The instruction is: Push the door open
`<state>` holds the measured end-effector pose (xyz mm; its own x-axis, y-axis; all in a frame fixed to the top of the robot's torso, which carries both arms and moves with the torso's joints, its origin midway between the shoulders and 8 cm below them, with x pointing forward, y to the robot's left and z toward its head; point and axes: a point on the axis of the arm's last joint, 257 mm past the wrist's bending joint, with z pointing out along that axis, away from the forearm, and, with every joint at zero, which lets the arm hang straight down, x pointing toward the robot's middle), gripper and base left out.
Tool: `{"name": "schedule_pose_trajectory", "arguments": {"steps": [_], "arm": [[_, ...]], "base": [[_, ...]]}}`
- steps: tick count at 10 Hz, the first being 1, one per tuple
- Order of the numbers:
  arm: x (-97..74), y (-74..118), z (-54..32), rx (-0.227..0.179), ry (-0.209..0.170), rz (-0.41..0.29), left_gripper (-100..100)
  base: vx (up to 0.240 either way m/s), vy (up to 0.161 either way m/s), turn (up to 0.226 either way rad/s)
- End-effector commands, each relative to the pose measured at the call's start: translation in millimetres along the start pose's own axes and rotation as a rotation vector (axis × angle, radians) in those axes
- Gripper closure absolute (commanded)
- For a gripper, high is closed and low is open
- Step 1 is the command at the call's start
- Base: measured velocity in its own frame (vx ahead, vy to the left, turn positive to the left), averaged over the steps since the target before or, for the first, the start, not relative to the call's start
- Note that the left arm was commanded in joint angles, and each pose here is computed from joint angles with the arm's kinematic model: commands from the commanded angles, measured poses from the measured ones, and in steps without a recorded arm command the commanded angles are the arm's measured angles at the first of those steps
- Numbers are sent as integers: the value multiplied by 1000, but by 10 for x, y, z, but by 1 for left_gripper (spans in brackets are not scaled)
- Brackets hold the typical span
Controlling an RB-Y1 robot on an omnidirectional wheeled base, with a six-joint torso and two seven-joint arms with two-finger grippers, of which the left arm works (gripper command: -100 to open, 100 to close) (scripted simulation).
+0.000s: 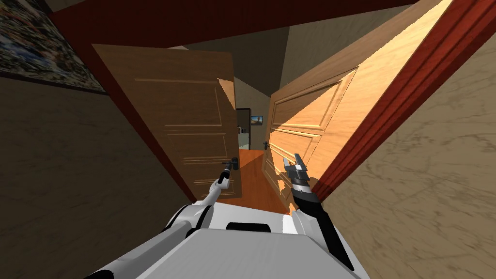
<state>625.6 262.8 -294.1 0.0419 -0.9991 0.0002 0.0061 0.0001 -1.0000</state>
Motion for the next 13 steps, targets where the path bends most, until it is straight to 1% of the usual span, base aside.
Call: {"name": "schedule_pose_trajectory", "arguments": {"steps": [1,8,10,11,13], "arm": [[-185,-53,12,9,-29,6,100],[-653,-37,-27,3,-122,5,100],[-653,-22,-31,0,-122,5,100],[-781,-32,-43,1,-148,4,100],[-872,-29,-57,0,-166,4,100]], "base": [[208,-85,79],[193,-101,80],[74,-50,27],[97,-66,59],[178,-106,98]]}}
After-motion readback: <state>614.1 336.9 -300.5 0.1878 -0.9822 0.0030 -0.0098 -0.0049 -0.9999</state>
